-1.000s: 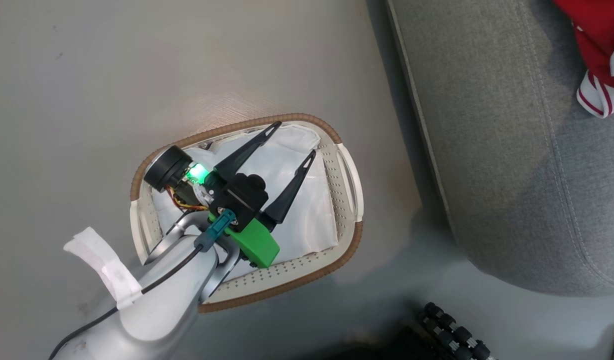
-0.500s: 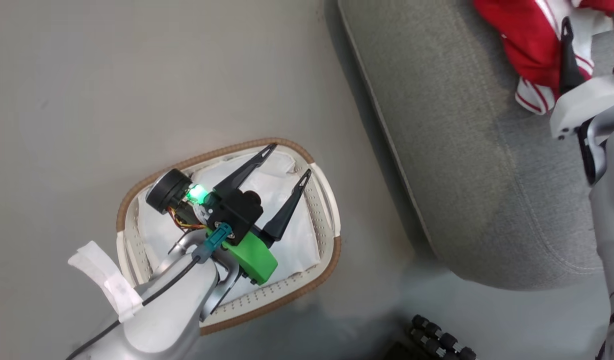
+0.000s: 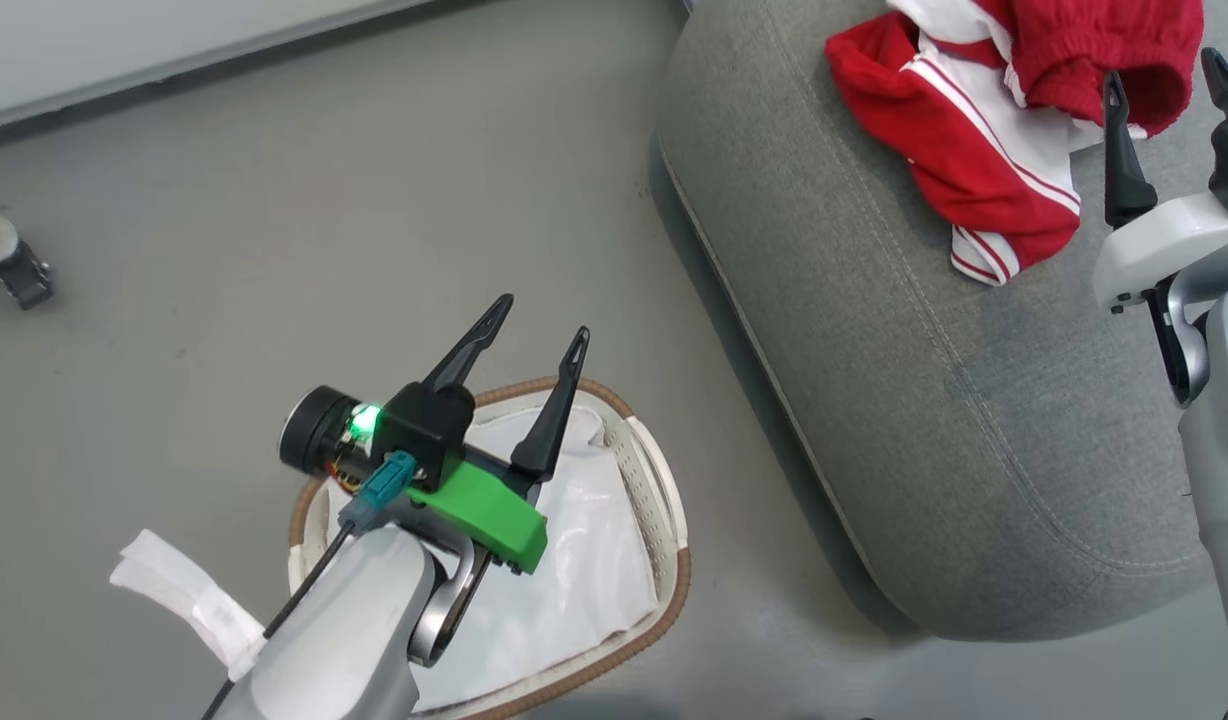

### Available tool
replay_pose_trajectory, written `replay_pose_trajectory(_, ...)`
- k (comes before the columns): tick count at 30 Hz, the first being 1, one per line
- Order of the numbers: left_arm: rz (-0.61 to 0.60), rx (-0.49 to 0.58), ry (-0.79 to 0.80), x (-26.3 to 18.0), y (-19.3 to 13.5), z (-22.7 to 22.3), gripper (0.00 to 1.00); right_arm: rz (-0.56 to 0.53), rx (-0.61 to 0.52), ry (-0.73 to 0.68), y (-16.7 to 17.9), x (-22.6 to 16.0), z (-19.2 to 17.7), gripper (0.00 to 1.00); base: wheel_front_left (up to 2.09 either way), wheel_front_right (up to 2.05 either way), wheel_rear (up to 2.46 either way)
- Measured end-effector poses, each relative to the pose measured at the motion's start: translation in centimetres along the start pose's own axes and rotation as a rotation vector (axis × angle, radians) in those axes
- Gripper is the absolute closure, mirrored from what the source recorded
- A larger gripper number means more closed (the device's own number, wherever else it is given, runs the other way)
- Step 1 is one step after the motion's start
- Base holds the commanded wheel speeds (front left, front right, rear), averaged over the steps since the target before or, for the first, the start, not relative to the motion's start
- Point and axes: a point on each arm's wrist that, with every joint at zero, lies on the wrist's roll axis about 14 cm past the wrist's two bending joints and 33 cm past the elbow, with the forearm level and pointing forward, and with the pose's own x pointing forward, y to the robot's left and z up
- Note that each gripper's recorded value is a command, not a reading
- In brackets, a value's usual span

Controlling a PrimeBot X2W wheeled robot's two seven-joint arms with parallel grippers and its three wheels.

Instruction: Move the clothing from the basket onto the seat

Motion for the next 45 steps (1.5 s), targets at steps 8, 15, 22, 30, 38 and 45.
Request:
replay_pose_trajectory(8, 0.208, -0.006, -0.077, -4.4, 3.0, 3.7, 0.0, 0.042, 0.088, -0.152, 2.2, -1.2, 5.6, 0.0, 0.0, 0.0, 0.0)
replay_pose_trajectory(15, 0.429, -0.024, -0.129, -9.9, 6.1, 5.3, 0.0, 0.135, 0.272, -0.214, 8.4, -3.3, 7.7, 0.0, 0.0, 0.0, 0.0)
replay_pose_trajectory(22, 0.617, -0.047, -0.161, -16.5, 8.1, 5.4, 0.0, 0.257, 0.384, -0.214, 14.4, -6.9, 8.1, 0.0, 0.0, 0.0, 0.0)
replay_pose_trajectory(30, 0.793, -0.081, -0.199, -23.1, 8.9, 4.8, 0.0, 0.312, 0.507, -0.131, 16.8, -10.8, 5.5, 0.0, 0.0, 0.0, 0.0)
replay_pose_trajectory(38, 0.849, -0.088, -0.168, -25.8, 8.2, 3.1, 0.0, 0.313, 0.492, -0.122, 16.6, -13.0, 4.6, 0.0, 0.0, 0.0, 0.0)
replay_pose_trajectory(45, 0.838, -0.096, -0.164, -25.8, 7.6, 2.8, 0.0, 0.336, 0.489, -0.106, 17.3, -14.0, 4.1, 0.0, 0.0, 0.0, 0.0)
